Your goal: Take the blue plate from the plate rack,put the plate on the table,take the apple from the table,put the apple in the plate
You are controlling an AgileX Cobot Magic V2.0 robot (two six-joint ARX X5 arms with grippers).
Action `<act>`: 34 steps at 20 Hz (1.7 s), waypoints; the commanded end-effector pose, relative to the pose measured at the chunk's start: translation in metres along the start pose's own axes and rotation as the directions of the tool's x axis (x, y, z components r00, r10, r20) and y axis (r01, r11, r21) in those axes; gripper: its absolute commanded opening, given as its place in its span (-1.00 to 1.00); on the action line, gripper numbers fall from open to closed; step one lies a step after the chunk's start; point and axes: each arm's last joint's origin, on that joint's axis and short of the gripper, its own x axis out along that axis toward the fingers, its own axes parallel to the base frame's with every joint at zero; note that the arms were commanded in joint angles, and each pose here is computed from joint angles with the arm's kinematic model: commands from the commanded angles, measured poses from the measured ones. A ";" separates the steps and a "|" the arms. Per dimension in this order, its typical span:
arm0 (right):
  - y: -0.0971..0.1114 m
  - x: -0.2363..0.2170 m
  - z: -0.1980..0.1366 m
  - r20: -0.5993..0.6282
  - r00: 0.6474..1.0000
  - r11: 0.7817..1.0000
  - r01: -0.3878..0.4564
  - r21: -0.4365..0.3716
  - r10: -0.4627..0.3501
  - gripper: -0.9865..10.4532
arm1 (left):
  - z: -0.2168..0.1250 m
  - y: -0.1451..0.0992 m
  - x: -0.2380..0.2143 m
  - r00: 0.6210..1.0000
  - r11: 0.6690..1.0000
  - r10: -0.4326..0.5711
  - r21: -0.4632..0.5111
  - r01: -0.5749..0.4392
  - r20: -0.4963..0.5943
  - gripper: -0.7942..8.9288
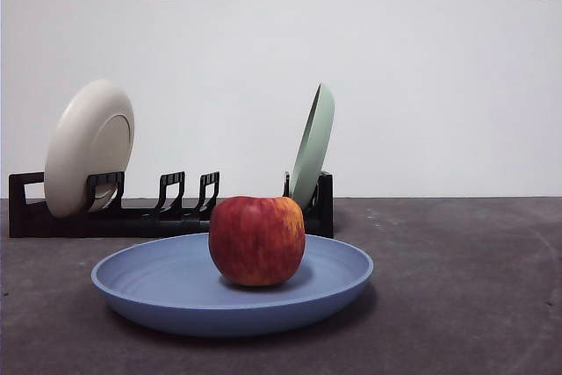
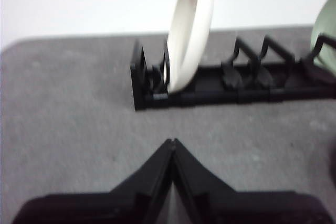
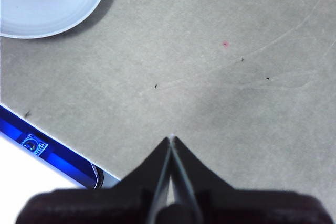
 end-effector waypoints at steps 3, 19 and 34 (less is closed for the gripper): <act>0.000 0.000 0.000 0.003 1.000 1.000 0.001 0.009 -0.001 -0.82 | -0.002 0.000 0.001 1.000 1.000 0.004 -0.022 -0.004 0.001 -0.84; -0.028 0.001 -0.010 0.181 0.962 0.961 0.159 0.228 -0.202 -0.82 | -0.008 0.000 0.005 0.997 1.000 0.004 -0.023 -0.006 -0.082 -0.84; -0.021 0.144 -0.121 0.531 0.649 0.797 0.206 0.567 -0.545 -0.82 | -0.008 0.000 0.005 0.997 1.000 0.004 -0.023 -0.006 -0.082 -0.84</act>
